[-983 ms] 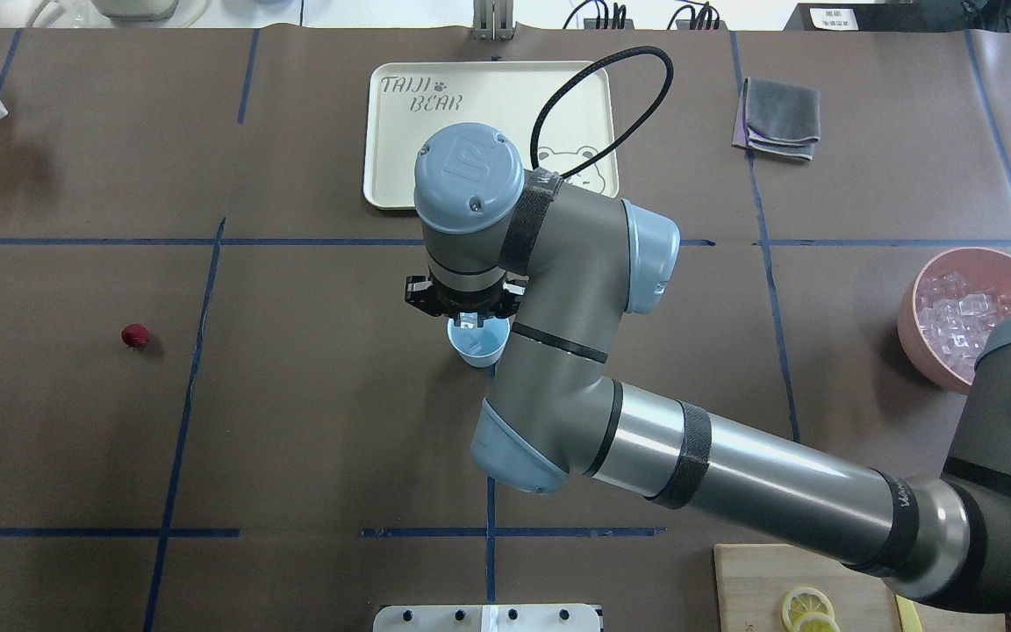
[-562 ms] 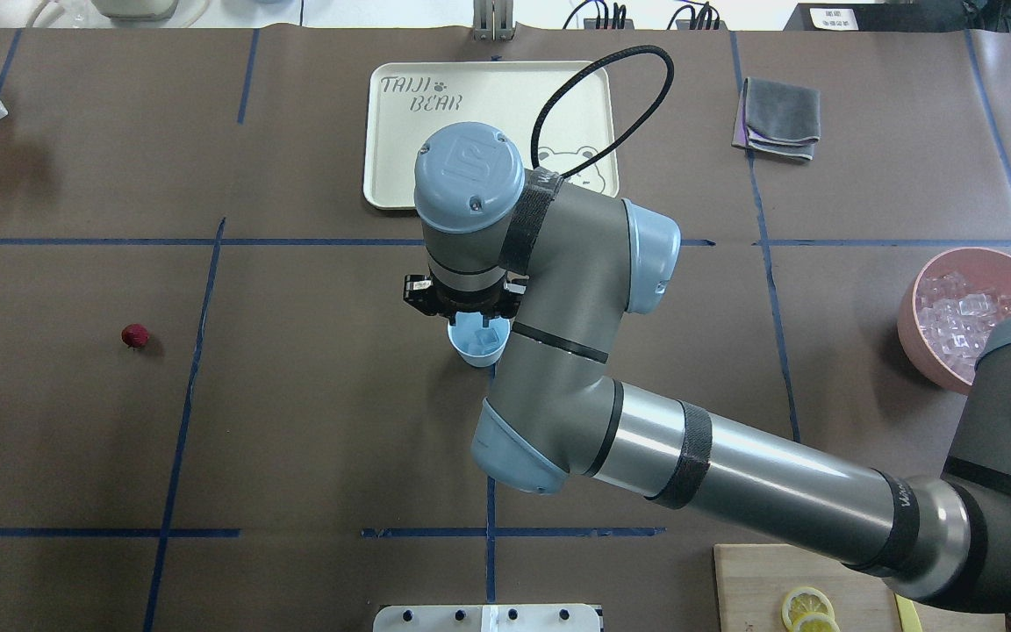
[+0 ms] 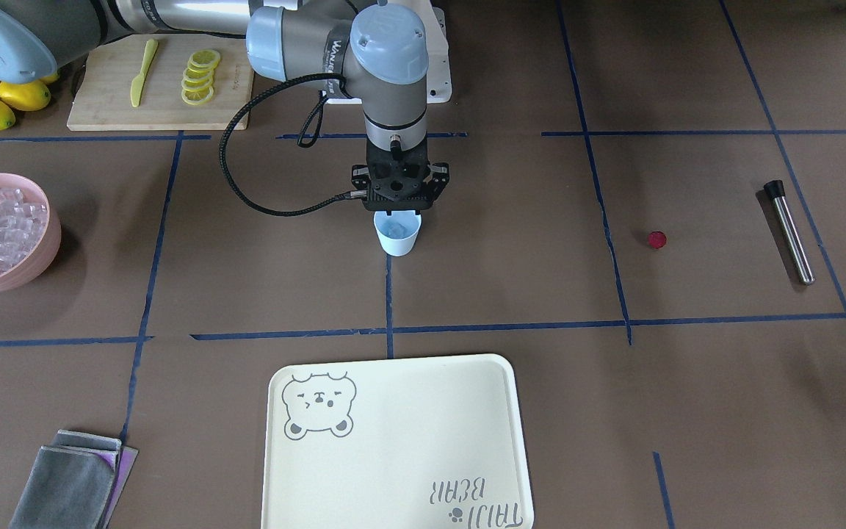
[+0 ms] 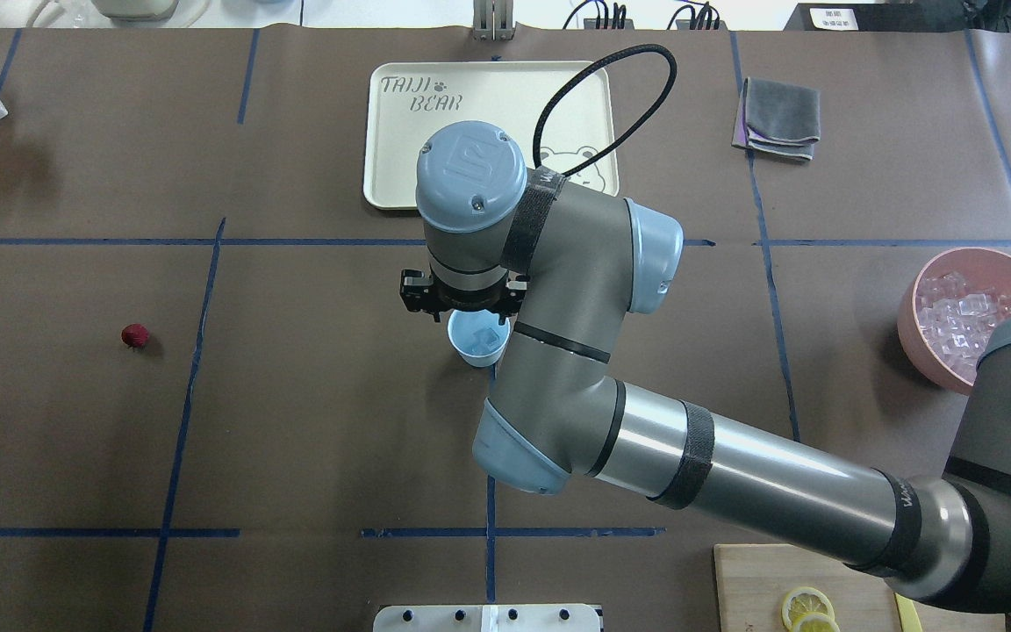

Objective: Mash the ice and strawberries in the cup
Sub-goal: 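Open the right gripper to drop the ice cube into the cup, then move the empty right gripper back to the pink bowl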

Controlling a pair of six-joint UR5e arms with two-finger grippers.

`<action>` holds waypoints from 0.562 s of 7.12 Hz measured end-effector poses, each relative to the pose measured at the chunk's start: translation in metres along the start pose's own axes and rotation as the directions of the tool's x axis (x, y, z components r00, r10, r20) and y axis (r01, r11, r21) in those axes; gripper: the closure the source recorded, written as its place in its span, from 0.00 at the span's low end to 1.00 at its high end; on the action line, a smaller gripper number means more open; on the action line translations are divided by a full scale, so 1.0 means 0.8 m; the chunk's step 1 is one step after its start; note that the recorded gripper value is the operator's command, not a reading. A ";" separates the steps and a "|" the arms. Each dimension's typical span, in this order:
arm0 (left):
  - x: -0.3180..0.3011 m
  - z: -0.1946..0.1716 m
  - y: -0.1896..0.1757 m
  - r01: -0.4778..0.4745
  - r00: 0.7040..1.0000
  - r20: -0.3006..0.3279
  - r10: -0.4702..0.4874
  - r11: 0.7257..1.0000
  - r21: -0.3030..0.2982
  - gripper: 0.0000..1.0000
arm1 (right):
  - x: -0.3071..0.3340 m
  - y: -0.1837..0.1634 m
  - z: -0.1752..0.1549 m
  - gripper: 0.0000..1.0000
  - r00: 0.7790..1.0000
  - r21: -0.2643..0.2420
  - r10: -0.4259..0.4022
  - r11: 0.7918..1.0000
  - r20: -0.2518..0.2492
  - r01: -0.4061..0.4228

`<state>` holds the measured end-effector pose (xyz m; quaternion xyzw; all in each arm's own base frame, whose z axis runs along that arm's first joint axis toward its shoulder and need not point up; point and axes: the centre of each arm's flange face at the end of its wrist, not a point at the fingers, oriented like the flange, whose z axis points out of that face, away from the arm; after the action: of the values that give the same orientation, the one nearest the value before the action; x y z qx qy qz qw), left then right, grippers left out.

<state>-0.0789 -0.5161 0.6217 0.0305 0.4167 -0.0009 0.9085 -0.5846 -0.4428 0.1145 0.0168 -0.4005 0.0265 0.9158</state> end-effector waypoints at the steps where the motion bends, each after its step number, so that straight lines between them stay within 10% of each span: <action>1: 0.000 0.000 0.000 0.000 1.000 0.000 0.000 1.000 0.000 0.00 | -0.001 0.000 -0.002 0.00 1.000 0.002 -0.001 1.000 0.002 0.001; 4: 0.001 0.000 0.000 -0.001 1.000 0.000 0.001 1.000 0.001 0.00 | 0.020 -0.015 -0.032 0.00 1.000 0.026 0.010 1.000 0.007 -0.010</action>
<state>-0.0789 -0.5164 0.6211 0.0310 0.4168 -0.0007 0.9085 -0.5546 -0.4532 0.1089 0.0271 -0.4034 0.0361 0.9139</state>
